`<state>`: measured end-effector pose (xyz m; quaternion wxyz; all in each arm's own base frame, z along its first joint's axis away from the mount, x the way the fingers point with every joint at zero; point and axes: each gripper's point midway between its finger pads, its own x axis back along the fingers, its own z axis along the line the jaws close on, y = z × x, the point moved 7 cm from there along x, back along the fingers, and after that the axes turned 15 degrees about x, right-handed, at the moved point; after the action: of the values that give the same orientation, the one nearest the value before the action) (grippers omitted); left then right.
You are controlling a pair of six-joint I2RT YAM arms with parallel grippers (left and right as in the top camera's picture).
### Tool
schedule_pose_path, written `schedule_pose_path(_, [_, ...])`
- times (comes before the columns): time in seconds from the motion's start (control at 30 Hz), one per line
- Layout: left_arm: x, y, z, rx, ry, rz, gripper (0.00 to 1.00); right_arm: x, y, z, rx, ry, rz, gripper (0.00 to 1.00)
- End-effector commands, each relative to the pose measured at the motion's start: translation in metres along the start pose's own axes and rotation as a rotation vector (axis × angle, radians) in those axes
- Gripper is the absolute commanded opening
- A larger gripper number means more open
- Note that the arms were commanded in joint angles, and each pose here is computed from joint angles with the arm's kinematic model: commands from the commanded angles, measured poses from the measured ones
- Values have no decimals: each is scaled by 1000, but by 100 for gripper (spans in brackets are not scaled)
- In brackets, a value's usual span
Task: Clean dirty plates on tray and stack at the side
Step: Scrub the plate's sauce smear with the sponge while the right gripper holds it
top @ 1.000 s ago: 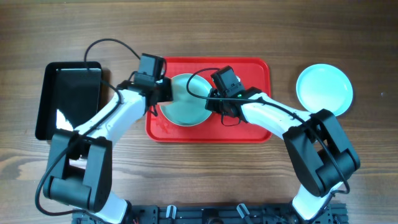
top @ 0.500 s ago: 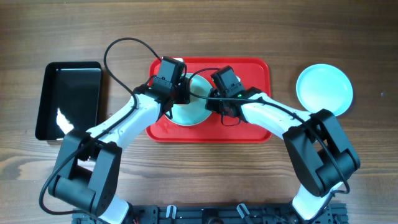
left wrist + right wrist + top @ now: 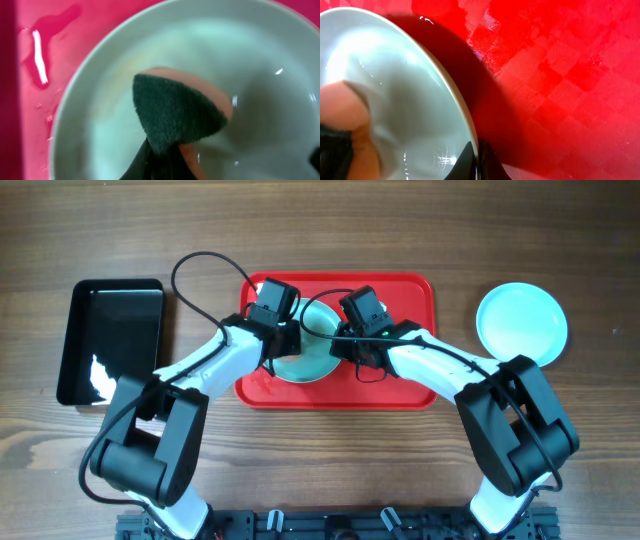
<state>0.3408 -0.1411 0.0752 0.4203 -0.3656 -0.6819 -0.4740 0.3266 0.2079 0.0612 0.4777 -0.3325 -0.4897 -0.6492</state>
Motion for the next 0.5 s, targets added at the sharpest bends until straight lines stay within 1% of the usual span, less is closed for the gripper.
schedule_pose_path(0.0, [-7,0,43,41,216,-3,4,-31,-34,-41,-19,-175,111,4])
schedule_pose_path(0.1, [-5,4,57,54,288,-25,4,-31,-34,-41,-19,-174,111,4])
schedule_pose_path(0.27, [-3,12,66,68,333,-68,4,-31,-34,-41,-19,-175,111,4])
schedule_pose_path(0.47, [10,28,72,67,427,-187,4,-31,-34,-41,-19,-175,111,4])
